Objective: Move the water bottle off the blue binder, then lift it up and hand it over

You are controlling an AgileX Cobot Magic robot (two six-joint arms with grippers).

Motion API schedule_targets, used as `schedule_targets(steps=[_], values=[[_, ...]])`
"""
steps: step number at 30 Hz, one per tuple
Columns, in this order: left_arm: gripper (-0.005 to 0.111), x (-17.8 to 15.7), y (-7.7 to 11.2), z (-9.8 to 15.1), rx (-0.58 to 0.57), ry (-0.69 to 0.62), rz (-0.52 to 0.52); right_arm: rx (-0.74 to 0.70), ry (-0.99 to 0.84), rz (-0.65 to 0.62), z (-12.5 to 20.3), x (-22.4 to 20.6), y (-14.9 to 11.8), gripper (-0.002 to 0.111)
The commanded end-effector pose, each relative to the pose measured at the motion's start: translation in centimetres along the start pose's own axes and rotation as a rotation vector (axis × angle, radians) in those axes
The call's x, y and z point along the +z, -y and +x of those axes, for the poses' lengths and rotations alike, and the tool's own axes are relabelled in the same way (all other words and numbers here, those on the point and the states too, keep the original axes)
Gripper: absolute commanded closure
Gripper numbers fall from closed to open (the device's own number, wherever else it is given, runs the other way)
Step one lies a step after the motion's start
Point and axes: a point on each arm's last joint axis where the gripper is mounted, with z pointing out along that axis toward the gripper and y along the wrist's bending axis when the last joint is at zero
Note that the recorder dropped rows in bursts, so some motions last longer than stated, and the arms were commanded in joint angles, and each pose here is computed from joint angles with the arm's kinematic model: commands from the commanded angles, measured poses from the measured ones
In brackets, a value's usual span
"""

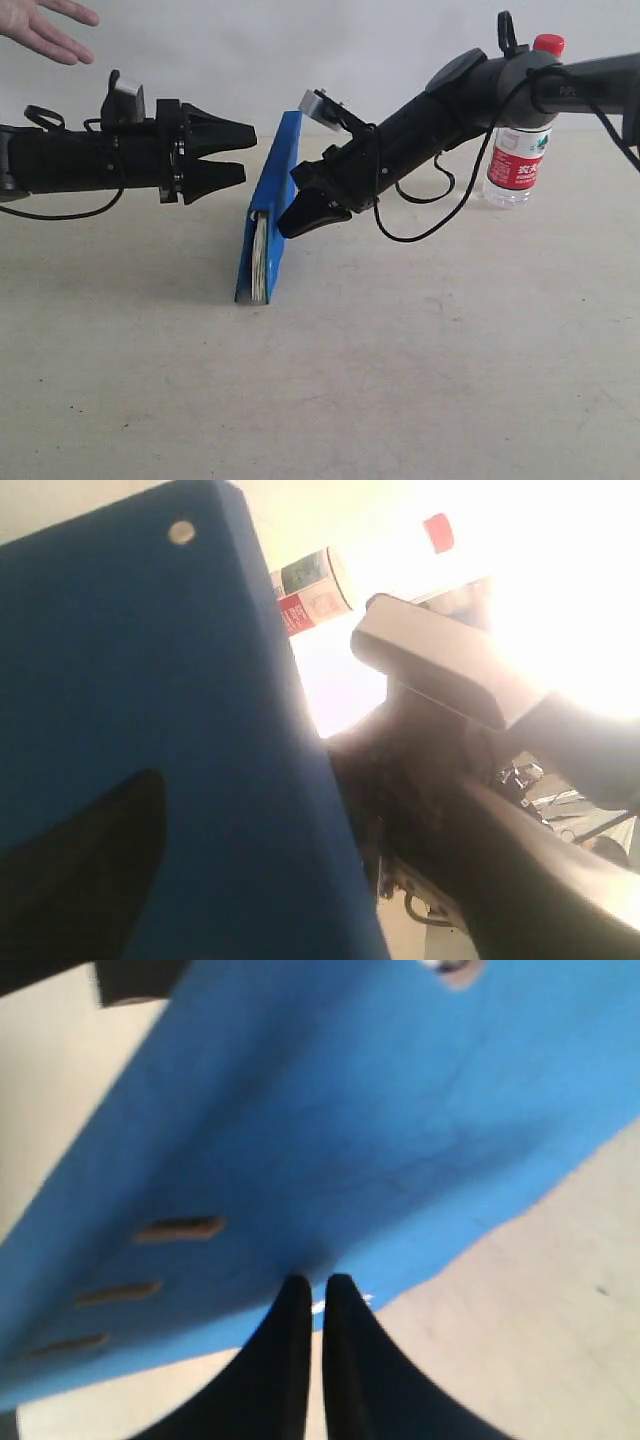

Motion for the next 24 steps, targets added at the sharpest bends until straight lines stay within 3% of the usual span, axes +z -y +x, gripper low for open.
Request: schedule_targets(steps=[1, 9, 14, 24], values=[[0.036, 0.1, 0.6, -1.0, 0.023, 0.001, 0.022, -0.031, 0.049, -0.075, -0.6, -0.4, -1.1, 0.108], [0.036, 0.1, 0.2, -1.2, 0.076, -0.127, -0.099, -0.069, 0.102, -0.147, -1.1, -0.5, -1.8, 0.108], [0.036, 0.1, 0.7, -2.3, 0.122, -0.170, -0.131, -0.075, 0.179, -0.214, -1.7, -0.7, -2.4, 0.108], [0.036, 0.0, 1.9, -4.6, 0.188, -0.256, -0.228, -0.085, 0.184, -0.219, -1.8, -0.4, -2.6, 0.108]])
